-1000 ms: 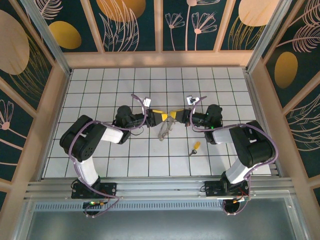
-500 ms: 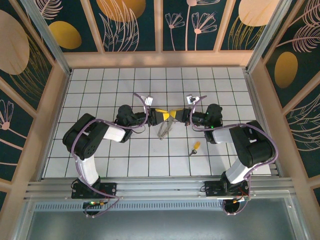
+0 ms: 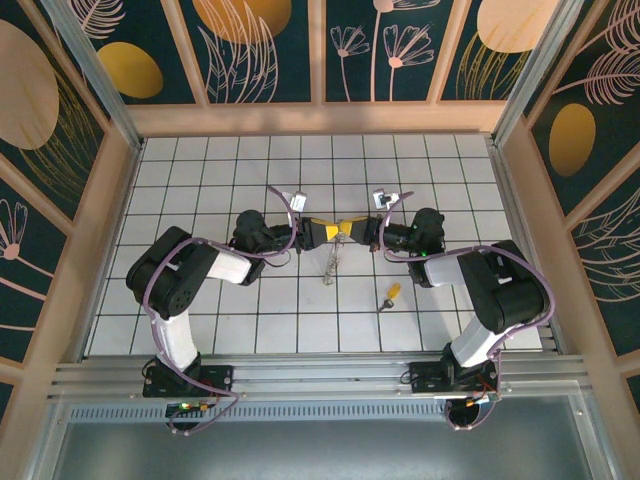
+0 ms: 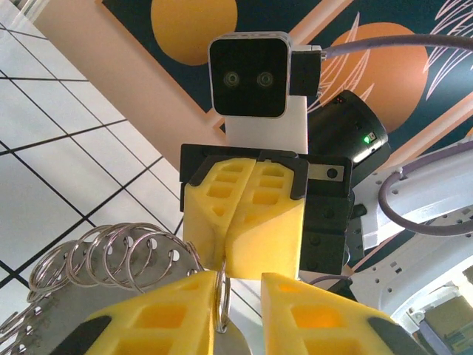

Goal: Put the keys on the keyring

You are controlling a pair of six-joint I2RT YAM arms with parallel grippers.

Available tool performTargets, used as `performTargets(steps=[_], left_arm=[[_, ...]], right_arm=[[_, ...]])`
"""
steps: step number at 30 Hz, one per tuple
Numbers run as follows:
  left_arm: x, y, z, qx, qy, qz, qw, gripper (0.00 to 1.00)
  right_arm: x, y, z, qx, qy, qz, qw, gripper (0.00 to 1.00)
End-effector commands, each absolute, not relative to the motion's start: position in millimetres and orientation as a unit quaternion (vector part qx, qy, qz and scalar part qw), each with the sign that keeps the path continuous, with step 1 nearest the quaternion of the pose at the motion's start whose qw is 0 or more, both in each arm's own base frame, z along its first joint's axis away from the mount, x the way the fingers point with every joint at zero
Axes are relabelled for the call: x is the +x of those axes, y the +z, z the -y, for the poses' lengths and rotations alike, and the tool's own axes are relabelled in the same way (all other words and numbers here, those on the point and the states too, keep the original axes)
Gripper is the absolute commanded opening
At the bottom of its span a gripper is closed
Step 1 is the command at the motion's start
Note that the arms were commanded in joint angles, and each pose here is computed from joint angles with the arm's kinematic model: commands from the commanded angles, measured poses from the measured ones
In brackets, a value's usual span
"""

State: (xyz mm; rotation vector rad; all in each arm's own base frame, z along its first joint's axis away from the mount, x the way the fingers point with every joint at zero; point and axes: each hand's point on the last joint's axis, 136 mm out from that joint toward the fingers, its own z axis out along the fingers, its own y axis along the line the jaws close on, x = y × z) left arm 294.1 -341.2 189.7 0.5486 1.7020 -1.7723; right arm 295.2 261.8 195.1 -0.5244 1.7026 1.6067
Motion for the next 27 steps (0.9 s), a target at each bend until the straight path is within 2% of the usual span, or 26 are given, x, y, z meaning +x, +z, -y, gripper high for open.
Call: performTargets(steps=[1, 8, 9, 12, 13, 15, 22, 27], left_arm=[[290, 198, 346, 0.233, -0.674, -0.624, 0.319, 0.18], [294, 200, 347, 0.232, -0.672, -0.624, 0.323, 0.00], [295, 200, 348, 0.232, -0.671, -0.625, 0.324, 0.00], [296, 205, 348, 0.242, -0.661, -0.628, 0.331, 0.00], [296, 207, 349, 0.249, -0.653, -0.632, 0.335, 0.00], [298, 210, 349, 0.268, -0.632, -0.641, 0.344, 0.00], [304, 249, 347, 0.354, -0.540, -0.641, 0.414, 0.00], [305, 280, 347, 0.394, -0.509, -0.620, 0.448, 0.00]], right_arm=[[301, 207, -263, -0.216, 0.624, -0.645, 0.385, 0.00], [302, 210, -263, -0.215, 0.626, -0.644, 0.384, 0.00], [305, 211, -262, -0.210, 0.625, -0.646, 0.385, 0.00], [314, 222, -246, -0.178, 0.620, -0.647, 0.406, 0.34], [317, 229, -237, -0.166, 0.616, -0.646, 0.418, 0.42], [321, 239, -223, -0.151, 0.606, -0.647, 0.438, 0.48], [316, 256, -213, -0.156, 0.583, -0.655, 0.455, 0.49], [305, 263, -215, -0.181, 0.588, -0.645, 0.453, 0.50]])
